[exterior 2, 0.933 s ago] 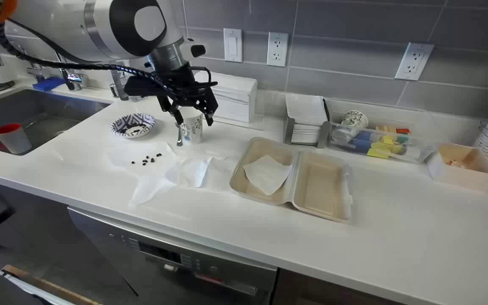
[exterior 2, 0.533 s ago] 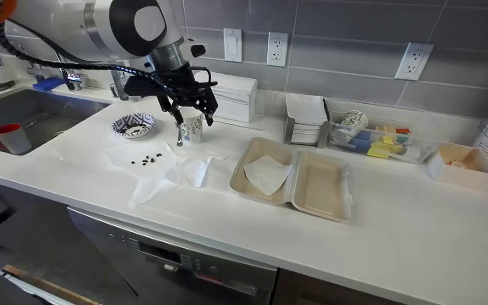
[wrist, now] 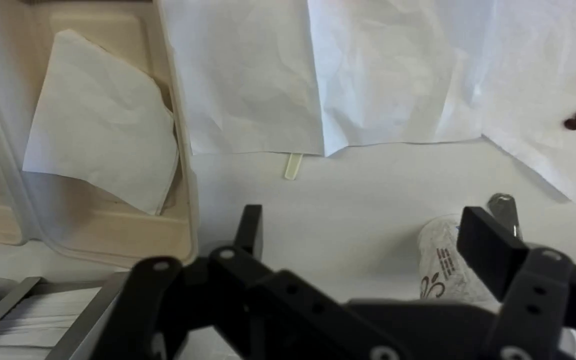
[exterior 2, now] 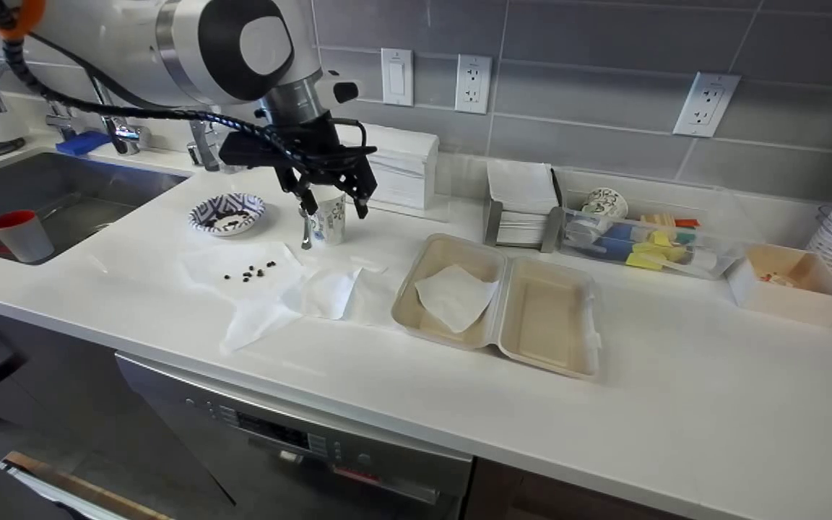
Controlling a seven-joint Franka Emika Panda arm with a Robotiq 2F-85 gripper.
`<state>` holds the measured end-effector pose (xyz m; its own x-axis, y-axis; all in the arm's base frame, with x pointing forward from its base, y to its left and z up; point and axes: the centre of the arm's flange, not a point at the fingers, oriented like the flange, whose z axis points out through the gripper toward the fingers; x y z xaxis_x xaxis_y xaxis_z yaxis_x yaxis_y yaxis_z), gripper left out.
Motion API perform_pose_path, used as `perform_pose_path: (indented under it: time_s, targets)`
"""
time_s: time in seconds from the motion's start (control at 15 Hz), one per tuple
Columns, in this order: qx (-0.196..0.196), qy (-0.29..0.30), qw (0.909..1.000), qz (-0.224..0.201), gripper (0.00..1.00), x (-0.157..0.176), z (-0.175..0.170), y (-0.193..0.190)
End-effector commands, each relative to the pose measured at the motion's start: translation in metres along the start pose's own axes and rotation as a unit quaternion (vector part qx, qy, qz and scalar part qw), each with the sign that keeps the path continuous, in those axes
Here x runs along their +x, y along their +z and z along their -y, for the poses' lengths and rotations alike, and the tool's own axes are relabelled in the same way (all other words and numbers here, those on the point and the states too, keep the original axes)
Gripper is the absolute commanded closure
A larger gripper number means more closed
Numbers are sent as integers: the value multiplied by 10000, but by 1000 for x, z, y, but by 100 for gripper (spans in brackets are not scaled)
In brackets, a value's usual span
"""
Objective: Pick up the knife from the counter and put it in the cup
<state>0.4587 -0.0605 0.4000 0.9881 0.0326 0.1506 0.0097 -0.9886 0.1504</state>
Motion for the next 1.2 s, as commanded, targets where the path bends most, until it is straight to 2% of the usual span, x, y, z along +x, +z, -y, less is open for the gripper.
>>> perform_pose_path:
  time_s: [0.0, 0.47, 0.67, 0.8, 0.87, 0.93, 1.0, 1.13]
  targets:
    - [249, 246, 9993, 132, 0, 20, -15, 23]
    - [565, 687, 9960, 74, 1, 44, -41, 65]
    - [634, 783, 9947, 191, 14, 48, -44, 83]
    - [656, 865, 9937, 266, 13, 52, -47, 95]
    - [663, 907, 9931, 326, 21, 52, -48, 100]
    - [664, 932, 9927, 374, 20, 53, -49, 104]
    - [655, 951, 9925, 393, 27, 53, -50, 108]
    - [640, 994, 9921, 419, 31, 54, -52, 115]
